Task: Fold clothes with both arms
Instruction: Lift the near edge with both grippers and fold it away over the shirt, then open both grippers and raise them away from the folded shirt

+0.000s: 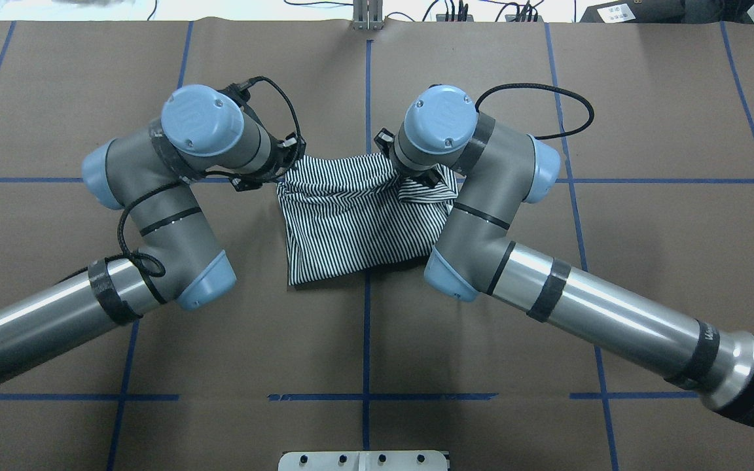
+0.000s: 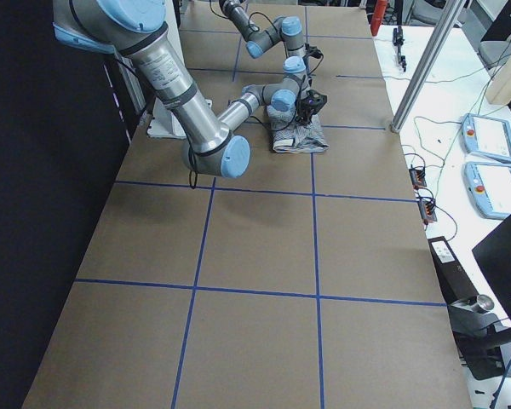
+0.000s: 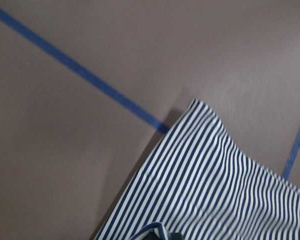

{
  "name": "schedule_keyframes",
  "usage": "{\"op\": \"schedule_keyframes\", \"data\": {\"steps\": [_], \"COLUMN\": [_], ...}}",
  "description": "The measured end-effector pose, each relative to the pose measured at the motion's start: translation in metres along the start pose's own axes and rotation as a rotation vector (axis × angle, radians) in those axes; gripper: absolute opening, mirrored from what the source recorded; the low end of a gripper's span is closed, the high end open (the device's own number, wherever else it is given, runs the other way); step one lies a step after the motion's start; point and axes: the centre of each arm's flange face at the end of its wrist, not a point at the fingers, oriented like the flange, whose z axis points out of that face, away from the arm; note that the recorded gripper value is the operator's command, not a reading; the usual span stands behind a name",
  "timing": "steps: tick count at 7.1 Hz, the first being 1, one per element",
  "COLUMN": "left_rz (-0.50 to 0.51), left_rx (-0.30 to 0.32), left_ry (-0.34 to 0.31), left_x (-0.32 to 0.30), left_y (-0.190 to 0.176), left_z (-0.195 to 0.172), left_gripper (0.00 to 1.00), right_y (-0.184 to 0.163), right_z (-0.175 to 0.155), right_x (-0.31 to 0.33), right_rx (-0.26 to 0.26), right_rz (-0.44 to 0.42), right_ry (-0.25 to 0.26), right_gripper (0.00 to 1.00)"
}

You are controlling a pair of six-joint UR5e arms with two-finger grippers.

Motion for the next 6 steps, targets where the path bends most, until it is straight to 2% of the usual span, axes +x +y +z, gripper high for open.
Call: {"op": "schedule_keyframes", "data": {"steps": [2, 3, 4, 6], "left_rz": [0.032, 0.04, 0.051, 0.131], "left_rx": [0.047, 0.028, -0.004, -0.037], "left_ry": [0.02, 0.022, 0.023, 0.034], "left_x": [0.0, -0.001, -0.005, -0.039], "left_y": [-0.06, -0.071, -0.078, -0.092], "left_z": [-0.008, -0.013, -0.019, -0.05], "left_gripper": [1.0, 1.0, 1.0, 1.0], "right_y": [-0.067, -0.091, -0.102, -0.089], "right_z": [0.001, -0.007, -0.015, -0.02], "right_x": [-0.016, -0.023, -0.03, -0.039], "right_rx": [0.059, 0.058, 0.04, -0.008], "right_rz": [-0.039, -0.073, -0.139, -0.34], "right_ry": [-0.017, -0.02, -0.024, -0.013], "right_gripper": [1.0, 1.0, 1.0, 1.0]}}
